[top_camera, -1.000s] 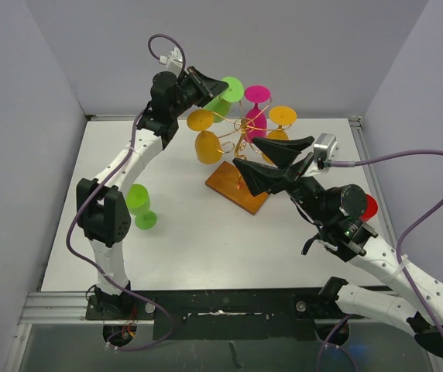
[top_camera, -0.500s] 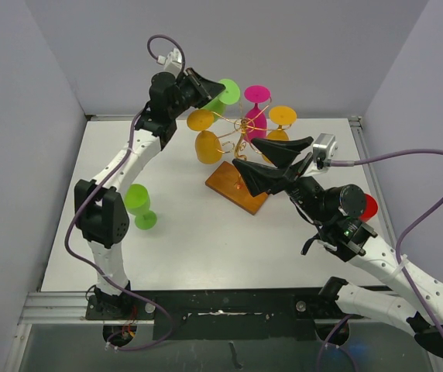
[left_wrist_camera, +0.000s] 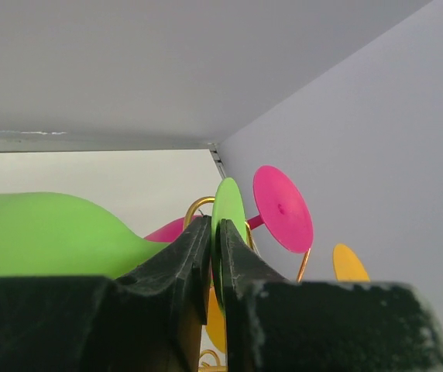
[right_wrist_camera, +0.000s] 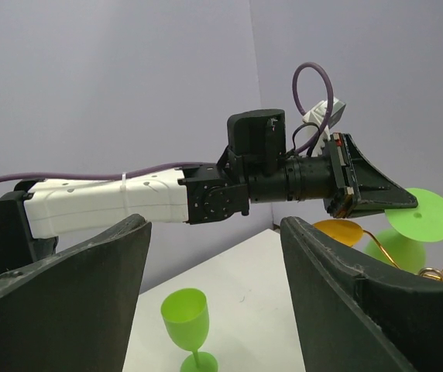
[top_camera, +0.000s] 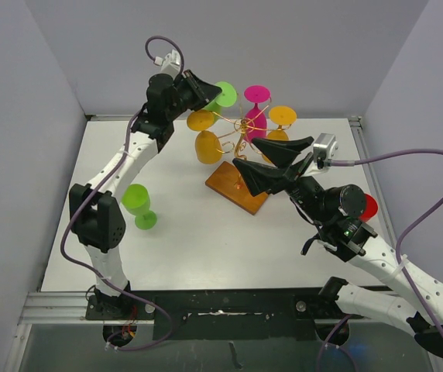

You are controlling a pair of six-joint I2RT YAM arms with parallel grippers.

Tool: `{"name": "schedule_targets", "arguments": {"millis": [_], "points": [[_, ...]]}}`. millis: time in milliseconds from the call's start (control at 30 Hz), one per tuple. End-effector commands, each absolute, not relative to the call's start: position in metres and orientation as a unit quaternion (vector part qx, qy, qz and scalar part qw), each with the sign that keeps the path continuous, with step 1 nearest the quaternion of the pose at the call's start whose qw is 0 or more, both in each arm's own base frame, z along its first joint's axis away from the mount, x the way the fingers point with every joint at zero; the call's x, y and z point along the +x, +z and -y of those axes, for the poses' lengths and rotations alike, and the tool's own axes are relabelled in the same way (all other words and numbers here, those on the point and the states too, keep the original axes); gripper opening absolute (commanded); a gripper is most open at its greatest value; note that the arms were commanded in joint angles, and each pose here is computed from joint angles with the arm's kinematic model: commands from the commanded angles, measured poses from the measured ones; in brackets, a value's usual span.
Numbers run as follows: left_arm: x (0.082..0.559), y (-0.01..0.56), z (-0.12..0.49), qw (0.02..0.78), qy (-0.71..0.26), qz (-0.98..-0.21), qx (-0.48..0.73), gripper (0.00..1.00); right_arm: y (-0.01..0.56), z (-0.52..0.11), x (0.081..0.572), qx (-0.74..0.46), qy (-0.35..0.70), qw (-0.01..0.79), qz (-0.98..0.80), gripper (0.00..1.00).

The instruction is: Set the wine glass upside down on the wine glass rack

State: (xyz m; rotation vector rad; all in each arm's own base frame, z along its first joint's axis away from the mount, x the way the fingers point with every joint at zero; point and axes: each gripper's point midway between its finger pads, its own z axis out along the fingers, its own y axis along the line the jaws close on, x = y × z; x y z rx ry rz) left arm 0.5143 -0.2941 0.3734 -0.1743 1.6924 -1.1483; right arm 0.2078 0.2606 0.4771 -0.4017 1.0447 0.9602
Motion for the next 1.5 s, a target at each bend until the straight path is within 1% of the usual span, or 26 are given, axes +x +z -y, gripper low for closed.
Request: {"name": "schedule_targets", "arguments": {"millis": [0,200,433,633,900,1000,1100,1167,1267,1467], "points": [[0.504,0.42,0.273,0.578,-0.465,-0.668,-0.054,0.1,0.49,-0.254,0.207,-0.167,0.441,0.754,-0.457,0.69],[0.499,0.418,0.267,0.578,-0.462,-0.671,-0.041,0.18,0.491,-0.251,0.206,-0.16,0.44,0.758,-0.453,0.69],[0.498,0.421,0.261,0.581,-0.462,-0.67,-0.036,0.24,0.492,-0.249,0.206,-0.159,0.439,0.76,-0.453,0.69],[0.497,0.436,0.248,0.583,-0.468,-0.664,-0.021,0.29,0.487,-0.243,0.212,-0.142,0.425,0.762,-0.467,0.69],[0.486,0.446,0.214,0.606,-0.422,-0.674,-0.019,0.33,0.462,-0.227,0.236,-0.09,0.373,0.757,-0.53,0.69],[0.477,0.449,0.185,0.616,-0.39,-0.684,-0.035,0.34,0.443,-0.207,0.25,-0.054,0.318,0.752,-0.575,0.69],[0.457,0.45,0.159,0.627,-0.354,-0.693,-0.045,0.35,0.424,-0.174,0.261,-0.005,0.244,0.749,-0.616,0.7],[0.441,0.44,0.147,0.628,-0.322,-0.707,-0.042,0.39,0.411,-0.147,0.268,0.038,0.188,0.747,-0.636,0.7],[0.416,0.414,0.129,0.626,-0.277,-0.728,-0.038,0.41,0.394,-0.104,0.275,0.105,0.121,0.736,-0.657,0.7],[0.366,0.367,0.104,0.638,-0.227,-0.735,-0.037,0.43,0.366,-0.033,0.27,0.212,0.012,0.7,-0.682,0.71]]}}
